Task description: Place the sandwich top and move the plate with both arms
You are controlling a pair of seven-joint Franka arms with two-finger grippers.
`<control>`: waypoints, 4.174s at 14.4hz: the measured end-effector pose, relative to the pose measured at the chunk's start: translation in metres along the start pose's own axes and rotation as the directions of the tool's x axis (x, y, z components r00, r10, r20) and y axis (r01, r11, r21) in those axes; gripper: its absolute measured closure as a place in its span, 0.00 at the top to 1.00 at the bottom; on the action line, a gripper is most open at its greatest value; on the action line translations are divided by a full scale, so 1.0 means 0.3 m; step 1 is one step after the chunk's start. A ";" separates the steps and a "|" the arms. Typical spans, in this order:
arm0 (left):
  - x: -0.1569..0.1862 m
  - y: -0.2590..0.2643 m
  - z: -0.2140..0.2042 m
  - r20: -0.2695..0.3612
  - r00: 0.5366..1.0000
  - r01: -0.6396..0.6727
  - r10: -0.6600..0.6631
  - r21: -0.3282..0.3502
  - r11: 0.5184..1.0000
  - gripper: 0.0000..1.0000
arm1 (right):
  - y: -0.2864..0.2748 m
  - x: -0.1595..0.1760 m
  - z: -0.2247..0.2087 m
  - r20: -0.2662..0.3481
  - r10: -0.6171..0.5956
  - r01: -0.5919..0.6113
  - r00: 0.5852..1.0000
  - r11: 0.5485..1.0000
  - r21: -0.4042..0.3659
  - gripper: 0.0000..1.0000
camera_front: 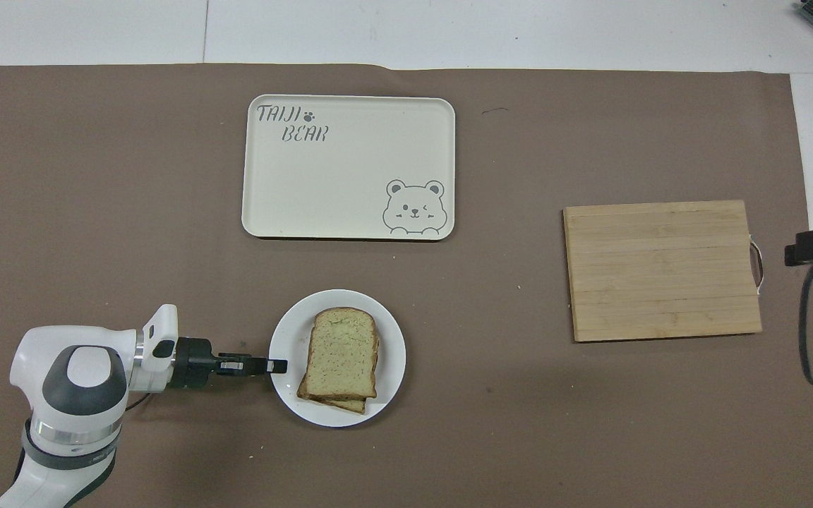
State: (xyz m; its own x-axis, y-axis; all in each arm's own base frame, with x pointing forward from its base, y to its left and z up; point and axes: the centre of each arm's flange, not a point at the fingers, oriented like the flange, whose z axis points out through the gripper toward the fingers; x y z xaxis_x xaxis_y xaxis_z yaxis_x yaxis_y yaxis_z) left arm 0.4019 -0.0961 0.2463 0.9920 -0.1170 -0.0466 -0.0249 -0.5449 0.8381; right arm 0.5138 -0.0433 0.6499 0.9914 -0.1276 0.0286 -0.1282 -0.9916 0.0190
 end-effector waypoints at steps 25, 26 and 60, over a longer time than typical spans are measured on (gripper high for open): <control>0.745 0.199 -0.250 -0.035 0.999 0.038 -0.040 -0.058 0.998 0.05 | -0.129 -0.004 0.019 0.016 0.063 -0.063 0.998 0.998 -0.004 1.00; 0.776 0.182 -0.233 -0.033 0.999 0.036 -0.038 -0.063 0.997 0.05 | -0.130 -0.004 0.018 0.015 0.062 -0.062 0.998 0.998 -0.004 1.00; 1.003 0.174 -0.270 -0.089 0.996 0.004 0.005 0.100 0.995 1.00 | -0.125 -0.003 0.016 0.014 0.065 -0.065 0.998 0.998 -0.004 1.00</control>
State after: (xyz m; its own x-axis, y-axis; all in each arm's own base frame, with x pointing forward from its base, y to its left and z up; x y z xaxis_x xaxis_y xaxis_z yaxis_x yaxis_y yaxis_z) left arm 0.7092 -0.0924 0.3199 0.9990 -0.0451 0.0065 -0.0333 -0.6257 0.7793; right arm 0.5180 -0.0061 0.6442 0.9813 -0.1919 0.0160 -0.1923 -0.9811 0.0210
